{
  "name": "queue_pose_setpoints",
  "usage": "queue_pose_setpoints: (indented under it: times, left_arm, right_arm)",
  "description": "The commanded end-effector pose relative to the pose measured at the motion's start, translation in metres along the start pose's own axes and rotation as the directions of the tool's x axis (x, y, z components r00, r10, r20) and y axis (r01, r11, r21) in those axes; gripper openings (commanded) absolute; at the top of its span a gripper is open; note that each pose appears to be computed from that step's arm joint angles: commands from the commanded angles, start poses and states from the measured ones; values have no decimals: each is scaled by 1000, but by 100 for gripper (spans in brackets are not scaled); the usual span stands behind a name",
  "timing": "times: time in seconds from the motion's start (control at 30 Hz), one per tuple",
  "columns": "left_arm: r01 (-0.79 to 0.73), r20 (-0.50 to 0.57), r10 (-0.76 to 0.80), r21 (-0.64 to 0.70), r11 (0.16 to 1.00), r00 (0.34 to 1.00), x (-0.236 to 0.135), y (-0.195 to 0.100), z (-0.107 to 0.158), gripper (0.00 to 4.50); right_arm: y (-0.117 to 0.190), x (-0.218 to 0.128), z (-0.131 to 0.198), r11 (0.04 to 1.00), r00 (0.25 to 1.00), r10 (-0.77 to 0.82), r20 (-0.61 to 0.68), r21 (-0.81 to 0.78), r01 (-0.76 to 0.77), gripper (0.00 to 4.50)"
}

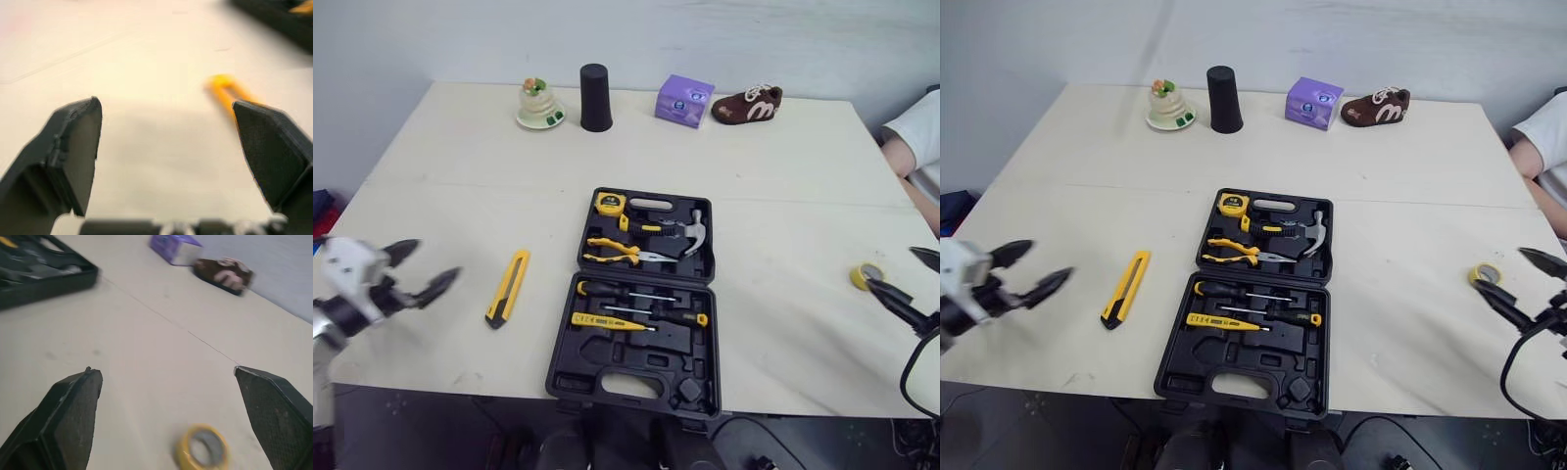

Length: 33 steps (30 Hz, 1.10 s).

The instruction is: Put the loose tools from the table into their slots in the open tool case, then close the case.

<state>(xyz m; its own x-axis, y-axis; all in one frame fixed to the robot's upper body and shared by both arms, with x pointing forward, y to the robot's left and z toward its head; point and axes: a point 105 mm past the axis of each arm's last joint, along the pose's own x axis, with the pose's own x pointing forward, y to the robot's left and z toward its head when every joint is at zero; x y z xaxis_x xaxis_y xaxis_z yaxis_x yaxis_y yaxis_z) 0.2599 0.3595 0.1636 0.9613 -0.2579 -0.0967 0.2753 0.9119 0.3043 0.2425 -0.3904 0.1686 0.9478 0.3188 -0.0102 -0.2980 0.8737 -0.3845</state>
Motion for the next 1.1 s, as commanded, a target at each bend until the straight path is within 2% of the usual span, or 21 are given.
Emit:
queue_pose_setpoints:
  times: [0.03,0.17,0.27,0.4,0.53,0.6,0.7,0.83,0.9,1.0,1.1]
  left_arm:
    - [-266,-78,266,9,964,961,-46,43,-21,445]
    - [-396,-167,396,36,917,903,-75,56,-44,445]
    - [-453,-188,450,31,891,873,-91,58,-51,445]
    - [-401,-183,396,9,916,900,-87,47,-49,445]
    - [-340,-154,335,-4,940,929,-71,34,-37,445]
    - [-302,-139,296,-19,953,945,-60,23,-29,445]
    - [-192,-131,183,-62,979,974,-38,-3,-11,445]
    - [-75,-103,68,-70,995,992,-19,-29,17,445]
    - [-36,-182,20,-85,996,983,-13,-42,21,445]
    - [22,-310,-69,-154,988,948,-9,-70,26,445]
    - [-24,-299,-54,-250,968,953,3,-82,32,445]
  right_arm:
    - [-32,-39,-16,963,962,-268,-43,-26,267,450]
    - [-26,-68,-45,931,922,-362,-136,-10,364,450]
    - [-21,-79,-55,920,907,-390,-156,-28,391,450]
    - [-12,-60,-52,948,940,-320,-123,-33,318,450]
    - [-4,-24,-32,972,972,-234,-2,26,234,450]
    - [4,-4,-19,984,984,-165,70,83,159,450]
    - [31,30,8,994,984,89,153,56,-98,450]
    - [51,53,28,971,950,232,206,5,-239,450]
    - [65,68,44,954,921,287,262,3,-299,450]
    - [106,83,65,884,831,457,317,-56,-465,450]
    - [128,87,70,825,765,554,327,-98,-556,450]
